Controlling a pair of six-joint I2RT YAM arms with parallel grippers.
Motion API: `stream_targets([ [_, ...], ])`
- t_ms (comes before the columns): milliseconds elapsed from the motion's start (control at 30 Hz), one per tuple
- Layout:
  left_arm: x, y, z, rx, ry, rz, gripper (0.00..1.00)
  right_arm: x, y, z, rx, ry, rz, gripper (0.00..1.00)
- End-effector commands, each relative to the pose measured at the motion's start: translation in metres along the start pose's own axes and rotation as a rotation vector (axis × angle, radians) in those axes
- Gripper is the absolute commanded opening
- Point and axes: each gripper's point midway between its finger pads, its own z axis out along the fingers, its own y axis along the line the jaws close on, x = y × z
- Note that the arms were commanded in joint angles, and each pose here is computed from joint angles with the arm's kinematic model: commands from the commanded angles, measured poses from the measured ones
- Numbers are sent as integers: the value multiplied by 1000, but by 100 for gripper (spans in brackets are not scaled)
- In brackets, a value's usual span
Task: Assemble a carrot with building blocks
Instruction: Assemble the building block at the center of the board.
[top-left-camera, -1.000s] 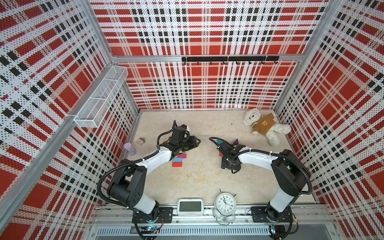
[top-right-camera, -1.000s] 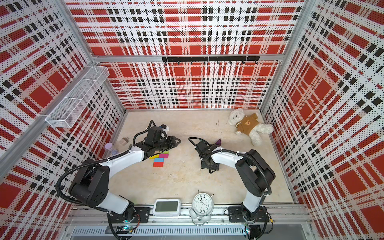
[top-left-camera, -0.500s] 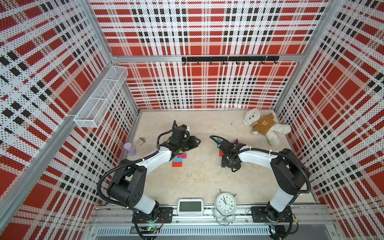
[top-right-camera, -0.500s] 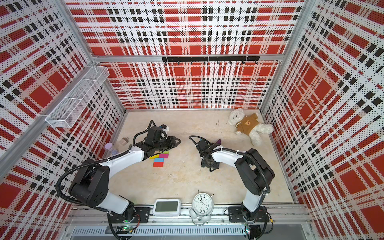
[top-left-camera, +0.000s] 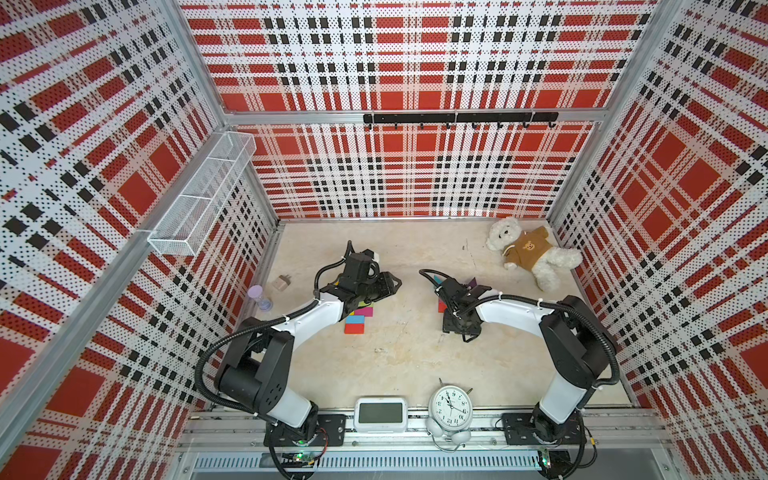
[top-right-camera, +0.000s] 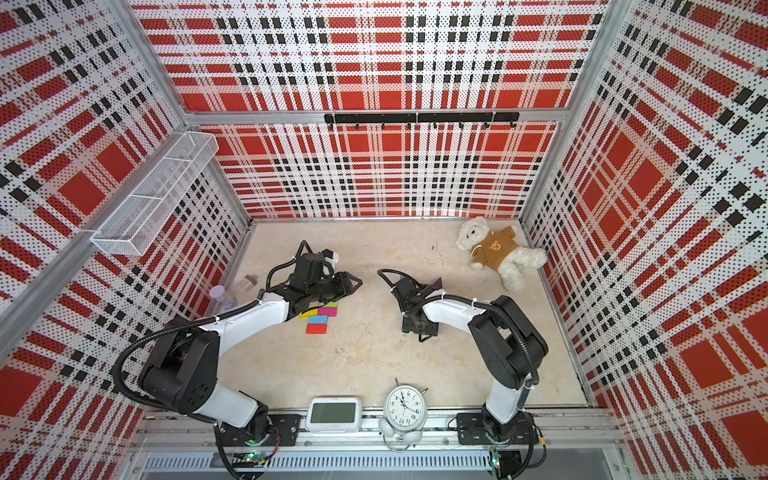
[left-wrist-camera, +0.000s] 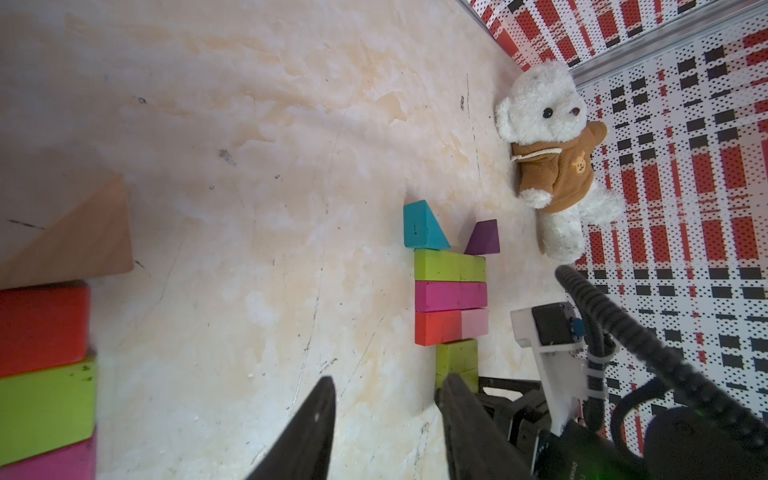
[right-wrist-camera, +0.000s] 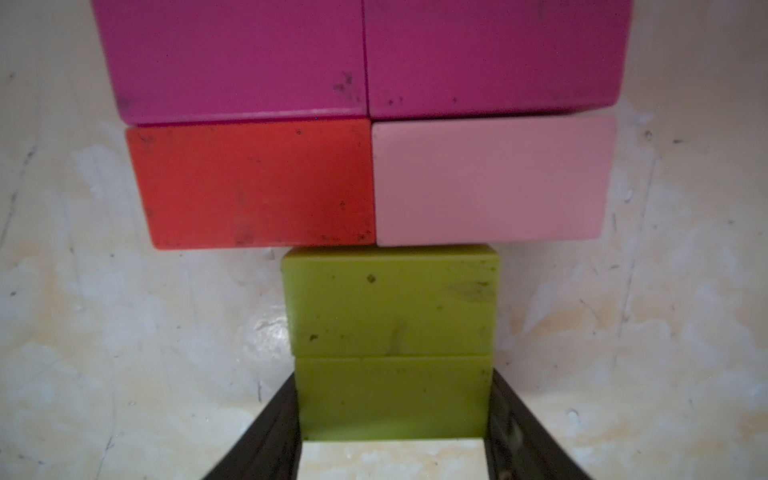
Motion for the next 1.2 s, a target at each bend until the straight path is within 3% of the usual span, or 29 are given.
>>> stream_targets([
  [0, -1, 0, 2, 6, -3, 2, 46, -8, 6, 5, -7, -17, 1, 63],
  [767, 0, -1, 4, 6, 2, 1, 46, -13, 3, 5, 12, -23, -10, 63],
  [1167, -1, -4, 3, 10, -3, 3, 46, -19, 1, -7, 3, -55, 0, 77],
])
